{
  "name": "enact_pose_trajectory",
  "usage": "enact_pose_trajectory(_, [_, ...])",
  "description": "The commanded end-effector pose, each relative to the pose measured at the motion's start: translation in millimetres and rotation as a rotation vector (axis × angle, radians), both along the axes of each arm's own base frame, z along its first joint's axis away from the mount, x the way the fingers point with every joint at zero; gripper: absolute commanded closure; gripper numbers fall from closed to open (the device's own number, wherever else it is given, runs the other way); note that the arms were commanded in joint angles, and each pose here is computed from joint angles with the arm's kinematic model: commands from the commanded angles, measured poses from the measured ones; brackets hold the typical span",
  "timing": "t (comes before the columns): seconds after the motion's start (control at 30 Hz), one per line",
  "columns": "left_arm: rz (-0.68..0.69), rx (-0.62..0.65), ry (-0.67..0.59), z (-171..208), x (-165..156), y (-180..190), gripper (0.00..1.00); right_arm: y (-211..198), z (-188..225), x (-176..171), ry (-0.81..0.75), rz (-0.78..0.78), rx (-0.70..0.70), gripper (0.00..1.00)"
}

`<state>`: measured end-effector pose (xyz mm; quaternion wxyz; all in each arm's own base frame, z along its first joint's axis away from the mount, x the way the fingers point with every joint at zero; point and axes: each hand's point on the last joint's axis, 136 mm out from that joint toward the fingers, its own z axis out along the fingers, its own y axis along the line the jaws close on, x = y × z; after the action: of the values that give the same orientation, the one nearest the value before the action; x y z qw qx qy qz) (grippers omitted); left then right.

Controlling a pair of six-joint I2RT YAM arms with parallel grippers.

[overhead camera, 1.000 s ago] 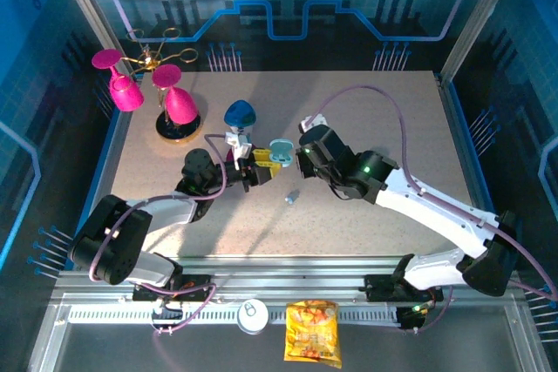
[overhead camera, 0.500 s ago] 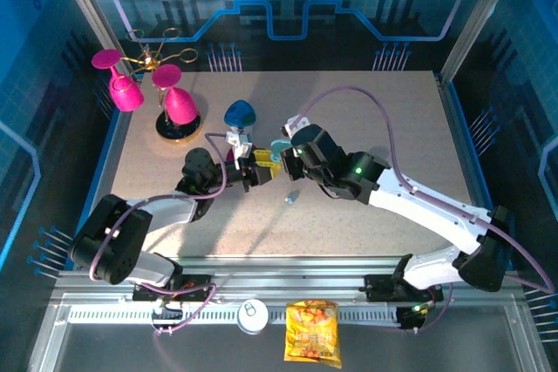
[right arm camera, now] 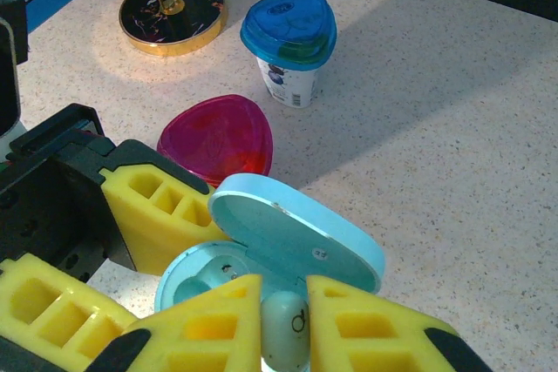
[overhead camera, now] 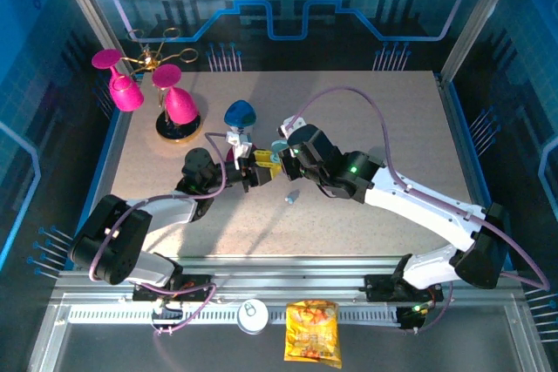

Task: Insert the wireless bluetooth earbuds into the charging case

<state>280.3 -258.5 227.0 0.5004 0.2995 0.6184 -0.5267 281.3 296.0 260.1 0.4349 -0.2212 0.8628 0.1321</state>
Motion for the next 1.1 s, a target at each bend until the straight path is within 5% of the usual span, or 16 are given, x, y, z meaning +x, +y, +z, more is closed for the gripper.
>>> enact_pose_trajectory(0.0, [-0.01,-0.035,-0.08,28.0,-0.2,1.2,0.68,1.6,-1.8,0.2,-0.015,0.008,-0.018,0.88])
enact_pose_trajectory(0.63, [-0.003,-0.039,-0.091,31.6,-2.3,2.7,0.68,4.4,-9.4,-1.8,0.002,0.029,-0.012,0.86])
enact_pose_trajectory(0.87, [0.001,-0.041,-0.106,32.4,-2.4,3.2,0.68,9.0,5.7,-9.2,-0.004,0.077,0.071,0.74])
enact_pose_trajectory(1.07, [-0.009,-0.064,-0.131,33.8,-6.2,3.9,0.68,3.5,29.8,-11.5,-0.061,0.077,0.159,0.54])
